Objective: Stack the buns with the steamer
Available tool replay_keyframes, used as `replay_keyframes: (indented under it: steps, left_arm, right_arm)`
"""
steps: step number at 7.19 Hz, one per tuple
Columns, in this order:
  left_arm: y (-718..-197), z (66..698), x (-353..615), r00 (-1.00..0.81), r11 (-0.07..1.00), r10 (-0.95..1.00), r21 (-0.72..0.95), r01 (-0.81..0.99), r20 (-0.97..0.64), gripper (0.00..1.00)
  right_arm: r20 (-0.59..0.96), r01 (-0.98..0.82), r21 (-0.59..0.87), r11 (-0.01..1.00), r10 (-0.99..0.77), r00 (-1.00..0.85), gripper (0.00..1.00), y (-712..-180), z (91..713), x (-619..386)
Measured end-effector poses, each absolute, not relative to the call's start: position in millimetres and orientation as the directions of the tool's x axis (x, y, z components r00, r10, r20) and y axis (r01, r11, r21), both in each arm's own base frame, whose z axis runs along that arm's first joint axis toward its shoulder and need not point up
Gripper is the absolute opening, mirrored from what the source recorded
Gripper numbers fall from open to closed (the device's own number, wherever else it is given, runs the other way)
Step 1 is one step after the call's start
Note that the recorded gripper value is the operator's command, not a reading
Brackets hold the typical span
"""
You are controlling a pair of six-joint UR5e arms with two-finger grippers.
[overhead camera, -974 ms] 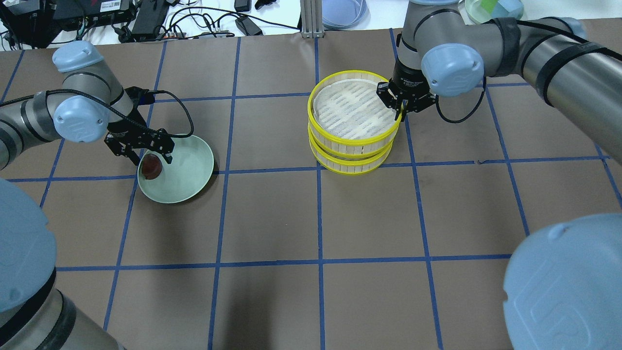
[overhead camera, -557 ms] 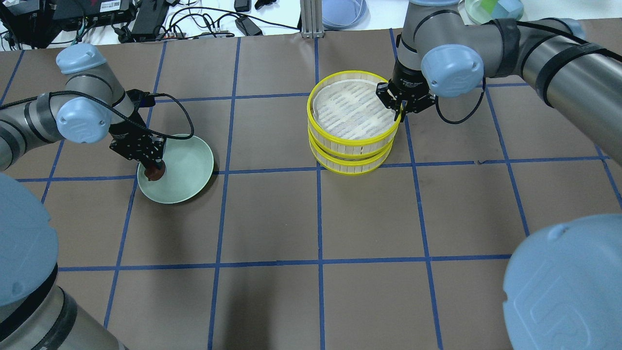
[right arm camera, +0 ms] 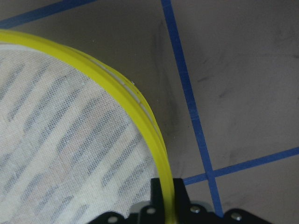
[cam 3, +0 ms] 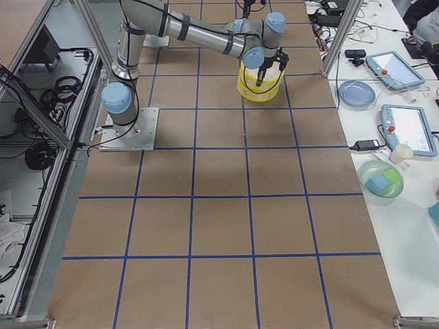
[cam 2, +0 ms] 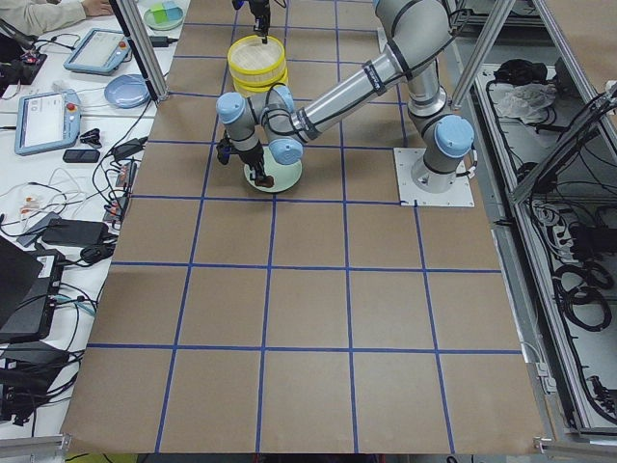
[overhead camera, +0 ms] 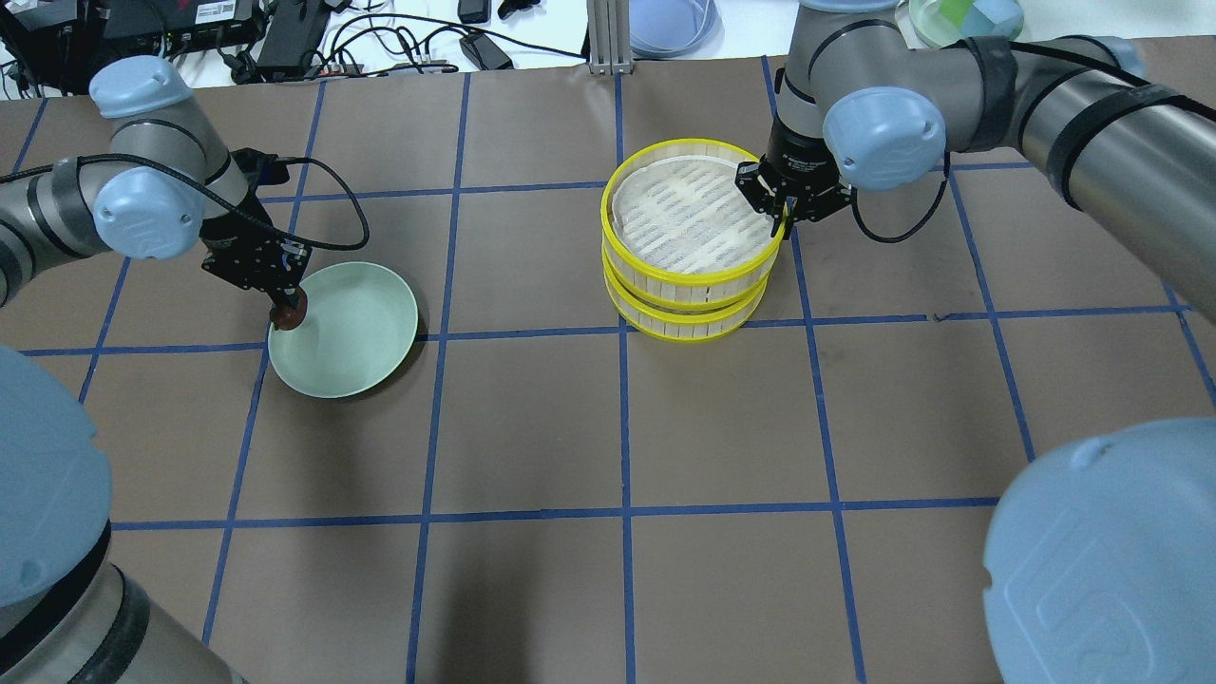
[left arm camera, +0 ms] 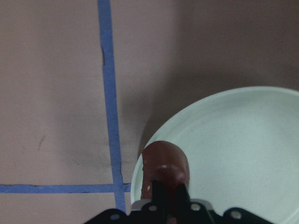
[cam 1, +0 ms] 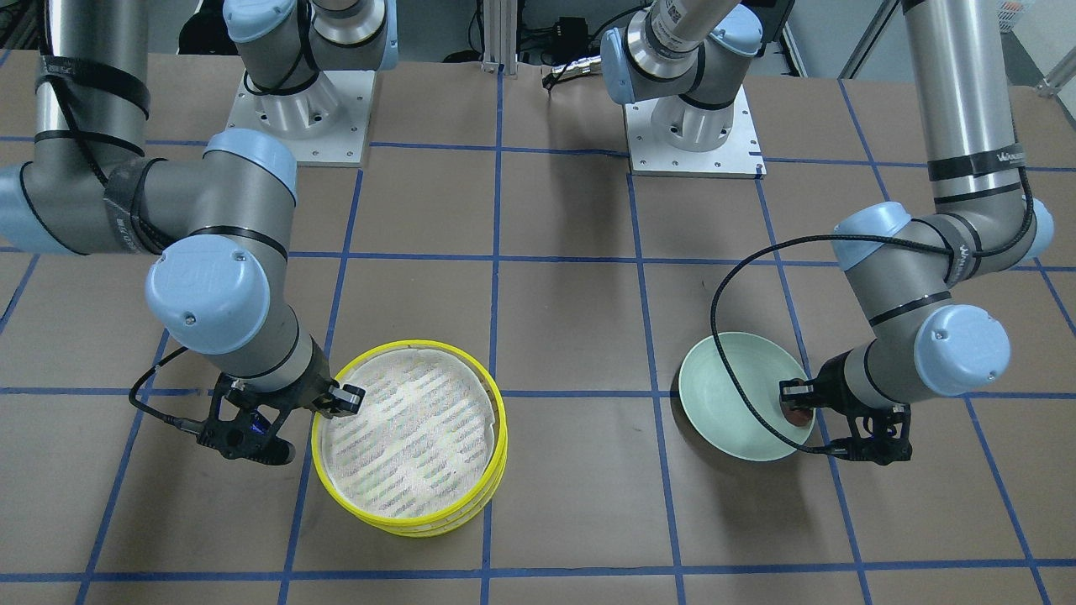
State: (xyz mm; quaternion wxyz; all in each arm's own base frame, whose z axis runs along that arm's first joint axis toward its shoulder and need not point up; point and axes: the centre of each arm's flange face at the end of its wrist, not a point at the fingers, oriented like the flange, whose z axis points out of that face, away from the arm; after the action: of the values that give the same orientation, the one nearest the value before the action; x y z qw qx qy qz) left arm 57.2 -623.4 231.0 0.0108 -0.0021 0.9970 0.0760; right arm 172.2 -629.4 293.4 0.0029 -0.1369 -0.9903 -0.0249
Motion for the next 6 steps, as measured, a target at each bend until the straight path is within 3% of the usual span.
replay_keyframes:
  steps: [1,6]
  left_arm:
    - [-627.2,244.6,57.0,-1.000,0.992,-0.003,0.128,-0.007,-0.029,0.00]
    - [-636.7,280.6,53.6,-0.994,0.993,-0.098,0.057,-0.101,-0.050,0.00]
  right_arm:
    - [0.013,0.272,0.047,0.961,0.271,-0.962,0.65,-629.5,293.5,172.2]
    - [0.016,0.272,0.047,0.961,0.272,-0.962,0.63,-629.2,293.2,171.9]
